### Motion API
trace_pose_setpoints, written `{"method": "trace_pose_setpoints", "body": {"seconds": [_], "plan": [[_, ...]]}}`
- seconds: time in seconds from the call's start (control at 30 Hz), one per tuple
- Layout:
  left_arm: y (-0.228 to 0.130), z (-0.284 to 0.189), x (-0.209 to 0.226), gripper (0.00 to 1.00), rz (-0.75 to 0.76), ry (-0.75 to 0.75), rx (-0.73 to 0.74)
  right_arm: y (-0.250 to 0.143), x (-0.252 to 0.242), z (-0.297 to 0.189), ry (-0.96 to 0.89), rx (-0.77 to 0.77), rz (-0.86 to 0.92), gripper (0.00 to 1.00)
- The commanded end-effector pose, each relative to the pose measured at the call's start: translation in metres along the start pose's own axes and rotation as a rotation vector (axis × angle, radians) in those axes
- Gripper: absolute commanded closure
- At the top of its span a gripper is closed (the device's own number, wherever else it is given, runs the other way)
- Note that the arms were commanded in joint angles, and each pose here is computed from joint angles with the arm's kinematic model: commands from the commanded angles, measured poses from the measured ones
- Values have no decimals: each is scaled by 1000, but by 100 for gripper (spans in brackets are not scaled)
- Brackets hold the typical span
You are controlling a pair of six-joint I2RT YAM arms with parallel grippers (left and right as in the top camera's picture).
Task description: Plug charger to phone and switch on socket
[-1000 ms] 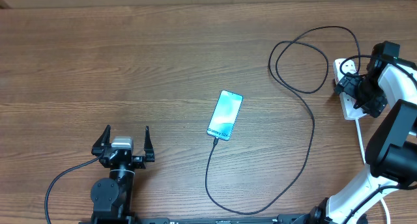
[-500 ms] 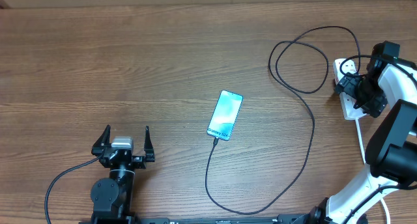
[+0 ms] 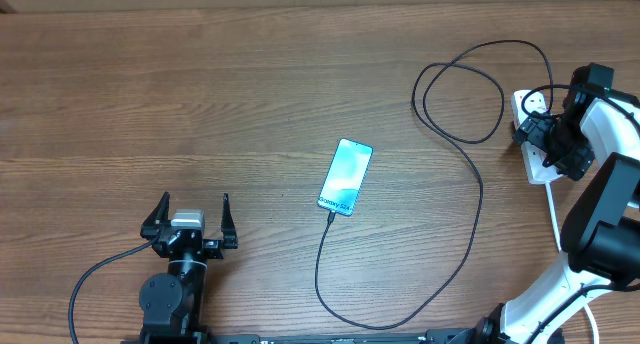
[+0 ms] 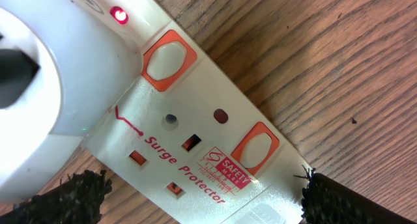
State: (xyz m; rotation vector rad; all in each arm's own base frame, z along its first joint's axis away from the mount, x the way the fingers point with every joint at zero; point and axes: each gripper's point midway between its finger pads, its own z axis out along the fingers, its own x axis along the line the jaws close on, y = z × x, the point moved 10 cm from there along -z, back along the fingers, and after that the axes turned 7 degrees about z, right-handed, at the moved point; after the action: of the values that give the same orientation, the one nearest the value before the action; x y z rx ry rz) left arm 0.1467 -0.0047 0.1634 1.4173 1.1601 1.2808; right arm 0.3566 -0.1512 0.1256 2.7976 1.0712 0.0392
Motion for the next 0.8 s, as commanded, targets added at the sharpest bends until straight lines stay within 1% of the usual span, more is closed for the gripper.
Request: {"method": "trace_pose_setpoints", "body": {"seconds": [0.0, 0.77], "plan": [[0, 0, 1, 0, 15, 8, -9, 0, 2, -6, 7, -18, -7, 0], [0, 0, 1, 0, 15, 8, -9, 2, 1, -3, 15, -35, 1, 0]]}}
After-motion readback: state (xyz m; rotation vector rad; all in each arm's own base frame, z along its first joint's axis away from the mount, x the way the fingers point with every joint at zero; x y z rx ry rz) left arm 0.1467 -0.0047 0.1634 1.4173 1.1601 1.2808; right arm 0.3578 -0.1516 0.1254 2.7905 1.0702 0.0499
